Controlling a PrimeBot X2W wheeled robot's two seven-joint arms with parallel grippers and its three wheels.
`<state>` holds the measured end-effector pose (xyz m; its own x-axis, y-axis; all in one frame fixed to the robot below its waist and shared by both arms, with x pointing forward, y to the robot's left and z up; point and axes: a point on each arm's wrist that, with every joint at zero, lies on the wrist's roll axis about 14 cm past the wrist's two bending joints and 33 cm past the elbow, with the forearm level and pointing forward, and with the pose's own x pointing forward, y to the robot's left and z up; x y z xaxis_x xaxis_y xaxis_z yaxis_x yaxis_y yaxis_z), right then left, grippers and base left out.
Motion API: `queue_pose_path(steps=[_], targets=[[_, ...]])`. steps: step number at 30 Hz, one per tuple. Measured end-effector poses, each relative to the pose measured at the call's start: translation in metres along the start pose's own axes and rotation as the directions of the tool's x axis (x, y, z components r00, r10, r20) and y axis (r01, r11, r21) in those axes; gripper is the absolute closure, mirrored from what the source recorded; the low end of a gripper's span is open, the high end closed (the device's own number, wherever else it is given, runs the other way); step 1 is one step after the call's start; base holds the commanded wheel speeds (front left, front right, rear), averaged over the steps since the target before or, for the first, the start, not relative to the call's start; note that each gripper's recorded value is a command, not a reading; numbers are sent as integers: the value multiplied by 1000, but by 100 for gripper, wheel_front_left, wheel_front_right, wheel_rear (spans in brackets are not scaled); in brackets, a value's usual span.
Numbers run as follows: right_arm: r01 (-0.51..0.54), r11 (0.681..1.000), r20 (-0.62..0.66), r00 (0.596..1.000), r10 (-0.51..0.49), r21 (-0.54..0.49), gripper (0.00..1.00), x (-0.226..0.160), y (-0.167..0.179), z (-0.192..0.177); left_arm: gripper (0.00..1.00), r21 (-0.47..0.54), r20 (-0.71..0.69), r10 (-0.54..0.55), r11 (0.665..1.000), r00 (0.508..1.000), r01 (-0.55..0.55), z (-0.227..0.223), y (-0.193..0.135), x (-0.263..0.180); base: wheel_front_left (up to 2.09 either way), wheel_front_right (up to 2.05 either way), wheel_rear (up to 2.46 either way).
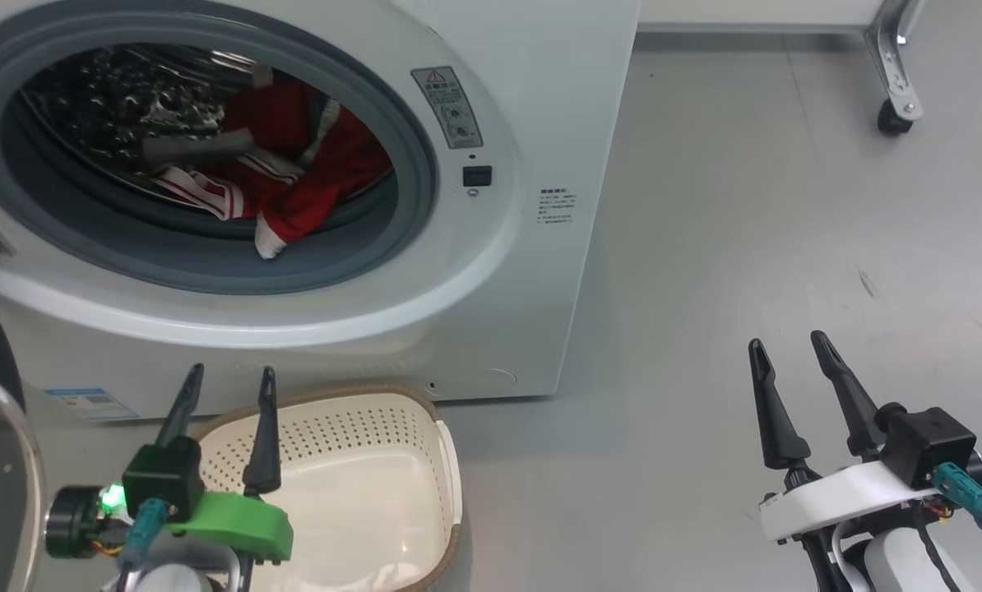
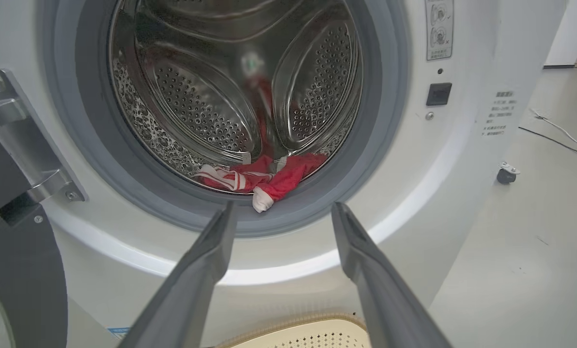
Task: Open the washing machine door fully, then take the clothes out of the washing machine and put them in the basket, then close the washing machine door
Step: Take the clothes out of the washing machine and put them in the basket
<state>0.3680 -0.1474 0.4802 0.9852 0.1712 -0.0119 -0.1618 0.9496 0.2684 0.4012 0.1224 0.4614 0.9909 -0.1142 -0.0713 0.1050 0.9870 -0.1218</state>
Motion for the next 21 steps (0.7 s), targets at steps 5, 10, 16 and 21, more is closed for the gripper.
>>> queue_pose_path(steps=[5,10,16,21], targets=[[23,1000,-24,999,-23,3,0,4,-10,-8,0,5,-54,23,1000,998,-23,-12,8,28,0,0,0],[70,998,-31,997,-70,0,0,5,-26,-10,0,36,-79,22,999,997,-19,-15,13,65,0,0,0],[129,992,-61,990,-128,2,0,3,-45,-18,0,89,-96,13,996,995,-5,-12,15,119,0,0,0],[165,986,-69,984,-165,3,0,7,-58,-22,0,118,-168,17,993,986,3,-26,15,154,0,0,0]])
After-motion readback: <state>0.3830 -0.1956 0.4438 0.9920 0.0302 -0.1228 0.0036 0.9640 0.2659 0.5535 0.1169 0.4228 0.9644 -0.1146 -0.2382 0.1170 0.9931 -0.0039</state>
